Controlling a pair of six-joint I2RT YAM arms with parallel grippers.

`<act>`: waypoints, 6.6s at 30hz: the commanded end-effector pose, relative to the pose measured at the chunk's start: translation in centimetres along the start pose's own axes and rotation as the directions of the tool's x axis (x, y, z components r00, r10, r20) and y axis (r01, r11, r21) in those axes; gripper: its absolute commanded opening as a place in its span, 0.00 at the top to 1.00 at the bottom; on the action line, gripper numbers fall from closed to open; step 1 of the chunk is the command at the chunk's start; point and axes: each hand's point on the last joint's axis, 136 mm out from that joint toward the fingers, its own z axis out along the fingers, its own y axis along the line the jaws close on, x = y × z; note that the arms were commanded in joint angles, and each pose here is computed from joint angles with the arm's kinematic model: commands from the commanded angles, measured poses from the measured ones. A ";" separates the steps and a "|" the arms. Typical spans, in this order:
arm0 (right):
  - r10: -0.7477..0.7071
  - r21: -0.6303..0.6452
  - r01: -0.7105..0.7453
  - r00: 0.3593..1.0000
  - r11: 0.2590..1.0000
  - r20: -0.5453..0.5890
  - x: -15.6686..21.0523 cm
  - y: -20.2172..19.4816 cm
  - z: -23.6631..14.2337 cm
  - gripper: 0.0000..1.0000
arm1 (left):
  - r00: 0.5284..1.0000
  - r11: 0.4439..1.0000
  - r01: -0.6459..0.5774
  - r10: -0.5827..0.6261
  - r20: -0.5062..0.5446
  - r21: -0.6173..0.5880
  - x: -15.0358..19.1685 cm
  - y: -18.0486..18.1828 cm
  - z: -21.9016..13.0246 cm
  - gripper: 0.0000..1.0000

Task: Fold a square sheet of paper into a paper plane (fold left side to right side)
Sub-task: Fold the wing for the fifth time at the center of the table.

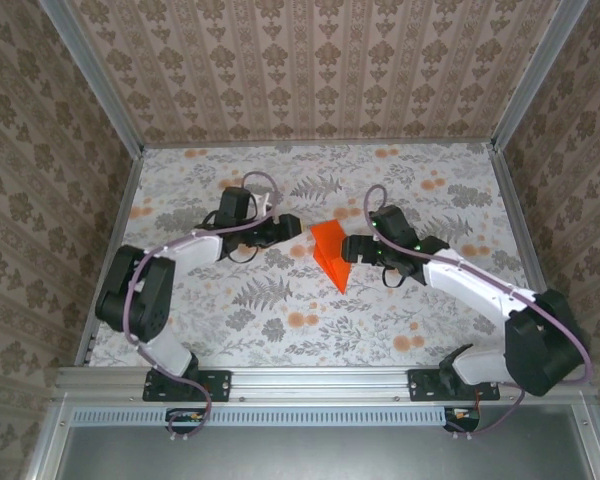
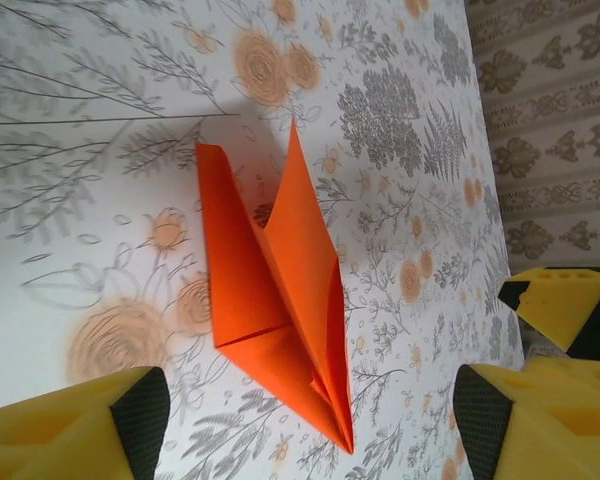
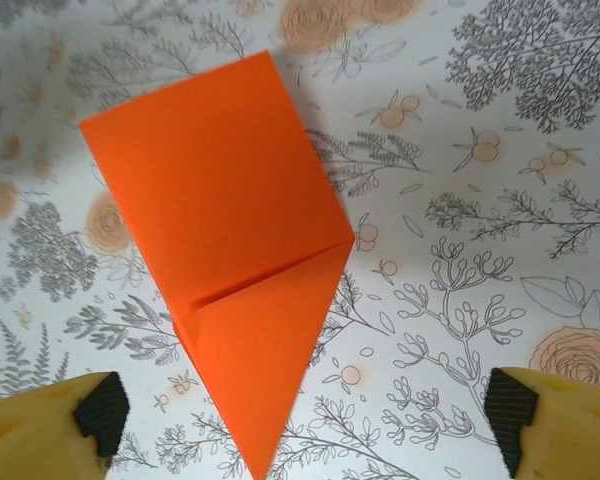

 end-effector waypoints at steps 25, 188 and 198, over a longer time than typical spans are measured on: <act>0.075 -0.242 -0.081 0.997 0.967 -0.033 0.3 0.9 0.2 0.00 | 0.995 0.994 -0.009 0.019 -0.096 0.106 0.9 0.5 6.5 0.96; 0.315 -0.109 -0.330 0.939 0.938 -0.137 -2.7 -0.2 5.9 0.44 | 0.752 0.696 -0.646 0.511 -0.416 -0.313 12.5 -1.0 5.1 0.89; 0.302 -0.086 -0.315 0.944 0.945 -0.134 -0.9 -1.8 4.9 0.39 | 0.806 0.801 -0.552 0.441 -0.394 -0.233 12.1 -0.6 6.1 0.89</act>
